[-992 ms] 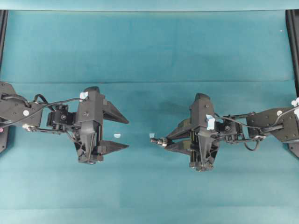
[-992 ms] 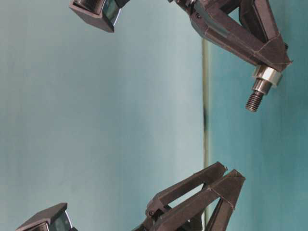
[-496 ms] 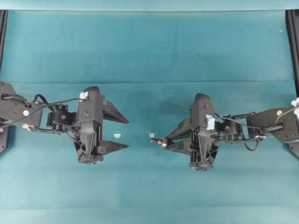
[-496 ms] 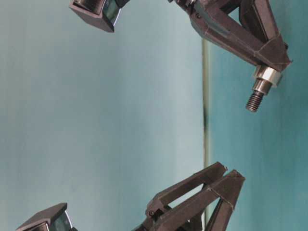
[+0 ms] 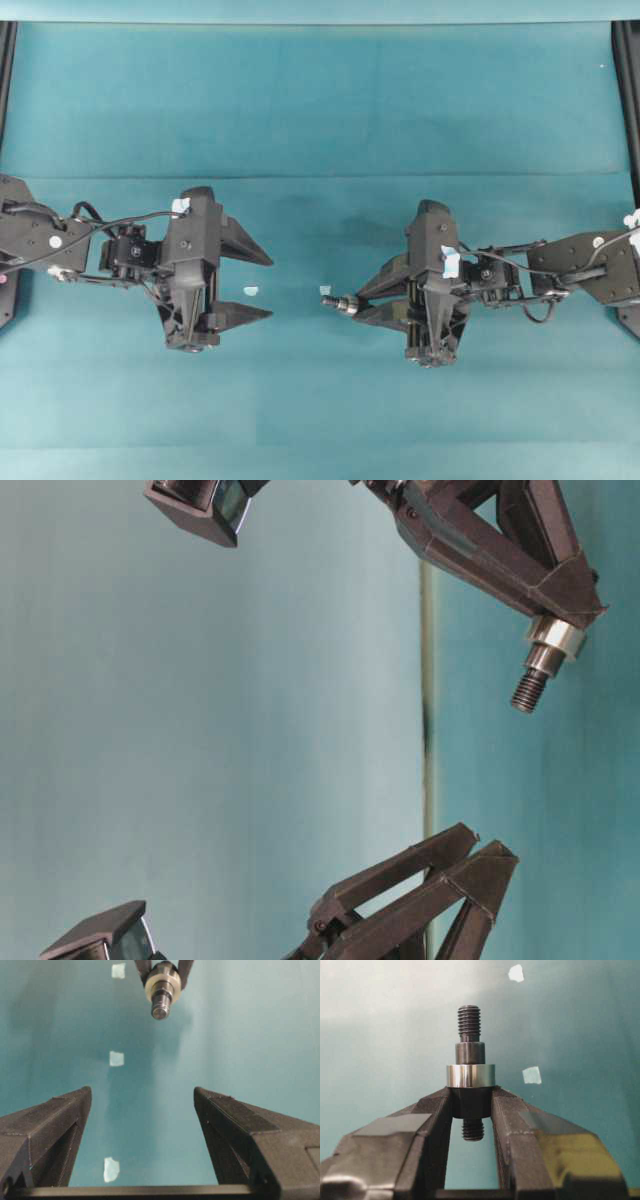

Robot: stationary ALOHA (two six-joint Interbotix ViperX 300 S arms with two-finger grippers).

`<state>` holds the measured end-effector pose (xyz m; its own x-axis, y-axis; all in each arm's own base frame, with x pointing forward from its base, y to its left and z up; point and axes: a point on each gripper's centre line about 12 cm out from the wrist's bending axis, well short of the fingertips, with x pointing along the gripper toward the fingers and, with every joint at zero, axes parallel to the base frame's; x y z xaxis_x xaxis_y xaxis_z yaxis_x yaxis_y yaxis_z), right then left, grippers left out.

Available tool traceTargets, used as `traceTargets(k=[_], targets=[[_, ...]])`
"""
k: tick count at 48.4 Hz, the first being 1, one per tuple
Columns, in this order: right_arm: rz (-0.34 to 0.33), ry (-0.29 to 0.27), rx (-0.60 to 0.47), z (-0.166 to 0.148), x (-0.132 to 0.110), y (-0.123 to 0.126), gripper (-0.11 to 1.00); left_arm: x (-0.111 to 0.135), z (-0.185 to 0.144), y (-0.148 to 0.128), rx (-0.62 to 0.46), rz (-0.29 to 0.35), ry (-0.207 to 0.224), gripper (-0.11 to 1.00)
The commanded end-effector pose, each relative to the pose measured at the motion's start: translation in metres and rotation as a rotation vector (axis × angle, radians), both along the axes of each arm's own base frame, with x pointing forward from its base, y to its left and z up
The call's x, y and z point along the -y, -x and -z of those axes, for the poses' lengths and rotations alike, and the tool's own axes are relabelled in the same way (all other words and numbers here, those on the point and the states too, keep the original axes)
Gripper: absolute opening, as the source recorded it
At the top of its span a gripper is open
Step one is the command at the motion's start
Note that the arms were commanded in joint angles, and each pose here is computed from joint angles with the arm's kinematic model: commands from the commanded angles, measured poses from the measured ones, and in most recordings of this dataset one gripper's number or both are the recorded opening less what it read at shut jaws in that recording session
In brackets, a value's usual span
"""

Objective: Insert the washer onto the shaft with both hands.
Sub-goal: 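Withdraw the left gripper away from the shaft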

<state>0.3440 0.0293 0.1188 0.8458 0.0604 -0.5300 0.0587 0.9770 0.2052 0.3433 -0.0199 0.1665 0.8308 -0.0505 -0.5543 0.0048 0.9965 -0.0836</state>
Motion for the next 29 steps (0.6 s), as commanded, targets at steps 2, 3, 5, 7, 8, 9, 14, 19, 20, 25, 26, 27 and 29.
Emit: traceTargets(k=[2,3,5,7,8,9,14,19,20,25,26,27,29], targets=[[-0.006,0.001,0.028,-0.007,-0.0015,-0.0037,0.0,0.0007,-0.0081,-0.002,0.026,0.003,0.001,0.89],[-0.006,0.001,0.026,-0.0068,-0.0015,-0.0036,0.0,0.0007,-0.0081,-0.002,0.026,0.004,-0.001,0.89],[-0.005,0.001,0.028,-0.007,-0.001,-0.0037,0.0,0.0002,-0.0086,-0.0019,0.028,0.001,0.001,0.89],[-0.005,0.001,0.026,-0.0068,-0.001,-0.0036,0.0,0.0007,-0.0086,-0.0019,0.028,0.003,0.001,0.89],[-0.006,0.001,0.026,-0.0068,-0.0015,-0.0036,0.0,0.0002,-0.0081,-0.002,0.026,0.002,-0.001,0.89],[-0.006,0.001,0.026,-0.0068,-0.0015,-0.0036,0.0,0.0008,-0.0086,-0.0024,0.028,0.004,-0.001,0.89],[-0.004,0.0,0.026,-0.0068,-0.001,-0.0036,0.0,0.0008,-0.0086,-0.0024,0.028,0.004,-0.001,0.89],[-0.005,0.001,0.026,-0.0068,-0.001,-0.0036,0.0,0.0007,-0.0081,-0.002,0.026,0.004,-0.001,0.89],[-0.005,0.001,0.026,-0.0068,-0.001,-0.0036,0.0,0.0007,-0.0076,-0.0016,0.025,0.005,-0.002,0.89],[-0.004,0.0,0.026,-0.0068,-0.001,-0.0036,0.0,0.0007,-0.0081,-0.002,0.026,0.004,-0.001,0.89],[-0.004,0.0,0.028,-0.007,-0.001,-0.0037,0.0,0.0002,-0.0081,-0.002,0.026,0.002,-0.001,0.89],[-0.004,0.0,0.025,-0.0064,-0.0009,-0.0031,0.0,0.0002,-0.0081,-0.002,0.026,0.002,-0.001,0.89],[-0.004,0.0,0.026,-0.0068,-0.001,-0.0036,0.0,0.0002,-0.0082,-0.0021,0.028,0.002,-0.001,0.89]])
